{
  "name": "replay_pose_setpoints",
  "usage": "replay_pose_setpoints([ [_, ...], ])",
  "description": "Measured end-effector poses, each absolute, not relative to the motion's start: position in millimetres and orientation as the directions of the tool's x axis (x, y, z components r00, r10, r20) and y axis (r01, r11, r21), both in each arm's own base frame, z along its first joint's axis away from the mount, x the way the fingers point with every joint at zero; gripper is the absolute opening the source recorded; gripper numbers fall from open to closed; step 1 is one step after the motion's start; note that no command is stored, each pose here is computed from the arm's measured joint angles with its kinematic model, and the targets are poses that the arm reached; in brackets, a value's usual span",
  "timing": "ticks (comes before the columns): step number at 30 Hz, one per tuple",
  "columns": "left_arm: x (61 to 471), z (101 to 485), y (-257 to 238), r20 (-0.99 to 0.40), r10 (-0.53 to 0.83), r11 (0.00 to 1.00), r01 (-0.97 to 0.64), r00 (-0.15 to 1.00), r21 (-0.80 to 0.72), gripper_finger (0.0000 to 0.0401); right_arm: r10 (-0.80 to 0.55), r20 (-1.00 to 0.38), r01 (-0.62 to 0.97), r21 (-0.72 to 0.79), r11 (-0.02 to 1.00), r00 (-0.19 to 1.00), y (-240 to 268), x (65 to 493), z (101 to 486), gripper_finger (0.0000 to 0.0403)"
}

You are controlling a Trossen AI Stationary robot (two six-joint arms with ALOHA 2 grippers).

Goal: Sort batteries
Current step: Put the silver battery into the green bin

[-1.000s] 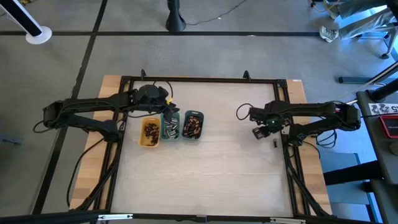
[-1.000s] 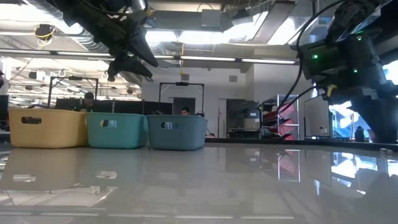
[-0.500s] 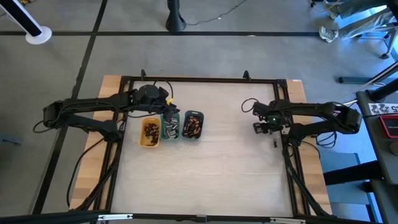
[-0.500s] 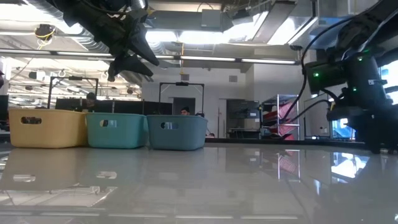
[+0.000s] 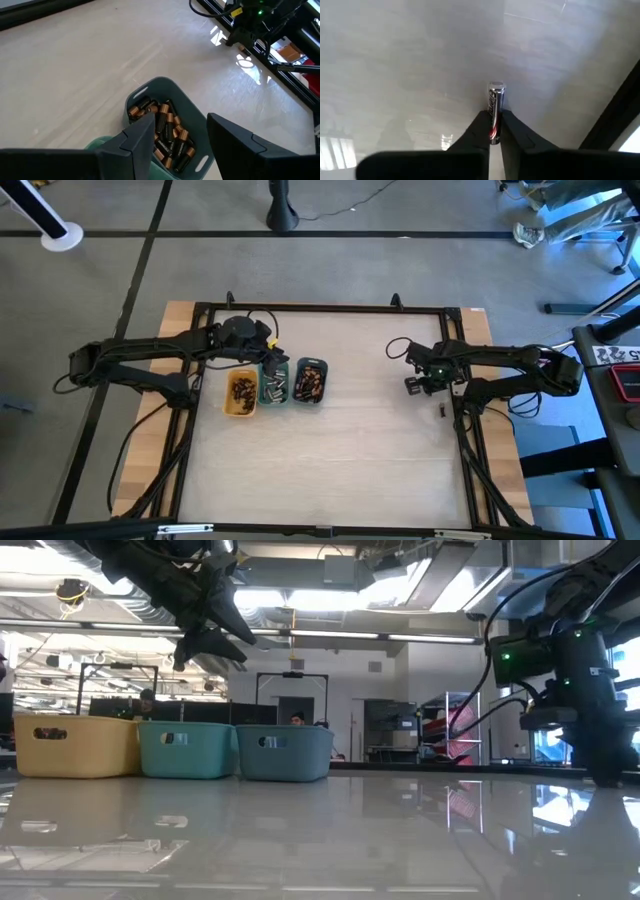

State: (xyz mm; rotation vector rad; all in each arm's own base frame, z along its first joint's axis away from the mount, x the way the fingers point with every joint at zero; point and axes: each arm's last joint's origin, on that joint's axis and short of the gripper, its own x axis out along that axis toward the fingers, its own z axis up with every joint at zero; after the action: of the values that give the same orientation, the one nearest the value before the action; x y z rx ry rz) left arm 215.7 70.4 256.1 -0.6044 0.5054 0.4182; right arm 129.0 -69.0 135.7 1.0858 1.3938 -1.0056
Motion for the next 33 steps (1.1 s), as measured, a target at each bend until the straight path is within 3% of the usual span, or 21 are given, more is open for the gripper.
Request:
replay_pose_setpoints([
  [5,220,262,69,-0.498,0.207,0.774,-0.453,0.842,-0.444,0.0170,0.062,-0.998,0.960,0.032,0.278,0.016,-74,139,145,0.0024],
  [11,233,286,60,-0.254,0.186,0.829,-0.290,0.949,-0.478,0.0170,-0.023,-0.929,0.854,0.330,0.402,0.370,-86,183,188,0.0012],
  [14,236,295,55,-0.161,0.198,0.827,-0.252,0.967,-0.503,0.0170,-0.058,-0.770,0.685,0.527,0.503,0.635,-91,211,224,0.0012],
  [19,241,298,51,-0.101,0.281,0.732,-0.281,0.954,-0.621,0.0170,-0.036,-0.415,0.331,0.669,0.666,0.909,-92,243,280,0.0016],
  [25,266,295,49,0.044,0.292,0.665,-0.170,0.955,-0.727,0.0170,0.018,-0.188,0.117,0.680,0.724,0.982,-92,254,307,0.0013],
  [33,297,271,52,0.119,0.288,0.599,-0.082,0.950,-0.797,0.0170,0.108,-0.184,0.064,0.735,0.675,0.977,-86,269,298,0.0014],
])
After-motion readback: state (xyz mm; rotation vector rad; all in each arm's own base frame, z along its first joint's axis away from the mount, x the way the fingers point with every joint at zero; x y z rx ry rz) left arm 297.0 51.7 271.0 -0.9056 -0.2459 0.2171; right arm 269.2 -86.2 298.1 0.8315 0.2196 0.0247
